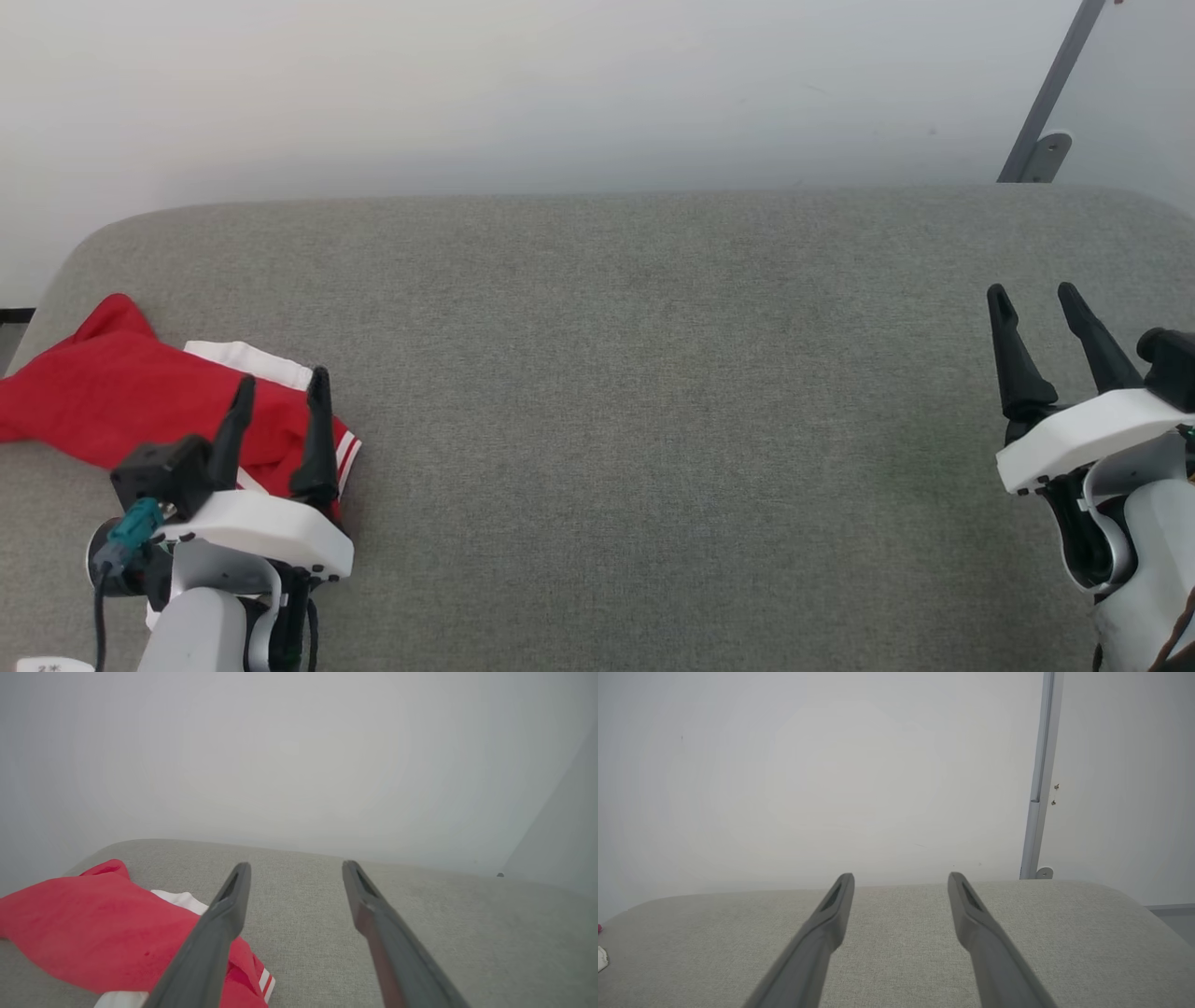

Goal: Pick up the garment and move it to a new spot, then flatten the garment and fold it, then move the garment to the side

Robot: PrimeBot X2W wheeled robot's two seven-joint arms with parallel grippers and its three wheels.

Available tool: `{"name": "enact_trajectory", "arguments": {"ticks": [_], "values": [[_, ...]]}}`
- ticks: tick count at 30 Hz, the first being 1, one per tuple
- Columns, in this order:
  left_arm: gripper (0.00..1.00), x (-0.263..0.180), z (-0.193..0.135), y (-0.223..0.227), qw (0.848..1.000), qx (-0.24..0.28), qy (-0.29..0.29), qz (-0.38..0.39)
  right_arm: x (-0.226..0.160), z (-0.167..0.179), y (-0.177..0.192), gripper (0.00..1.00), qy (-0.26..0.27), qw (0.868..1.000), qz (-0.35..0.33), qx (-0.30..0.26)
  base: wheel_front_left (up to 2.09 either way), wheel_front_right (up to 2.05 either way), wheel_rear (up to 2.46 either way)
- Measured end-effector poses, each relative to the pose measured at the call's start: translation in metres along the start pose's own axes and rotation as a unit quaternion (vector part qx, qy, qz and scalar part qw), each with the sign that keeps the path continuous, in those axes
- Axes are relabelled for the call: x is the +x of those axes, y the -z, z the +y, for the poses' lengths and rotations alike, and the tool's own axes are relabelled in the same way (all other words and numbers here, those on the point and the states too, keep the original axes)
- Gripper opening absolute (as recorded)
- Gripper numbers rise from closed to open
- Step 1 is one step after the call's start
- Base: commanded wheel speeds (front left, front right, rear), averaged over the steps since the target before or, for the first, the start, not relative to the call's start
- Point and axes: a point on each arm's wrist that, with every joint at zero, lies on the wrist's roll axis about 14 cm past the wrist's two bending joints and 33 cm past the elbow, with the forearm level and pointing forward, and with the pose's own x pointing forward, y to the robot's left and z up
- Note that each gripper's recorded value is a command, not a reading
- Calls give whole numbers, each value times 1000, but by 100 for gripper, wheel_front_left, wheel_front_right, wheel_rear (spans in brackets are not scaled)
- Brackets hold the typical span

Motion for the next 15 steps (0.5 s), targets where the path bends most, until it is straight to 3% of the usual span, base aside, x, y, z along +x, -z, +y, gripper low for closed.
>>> {"name": "enact_trajectory", "arguments": {"ticks": [15], "values": [[100, -4, 8, 8, 1000, 16, -3, 4, 7, 3, 0, 100, -14, 999, -2, -39, 0, 0, 0]]}}
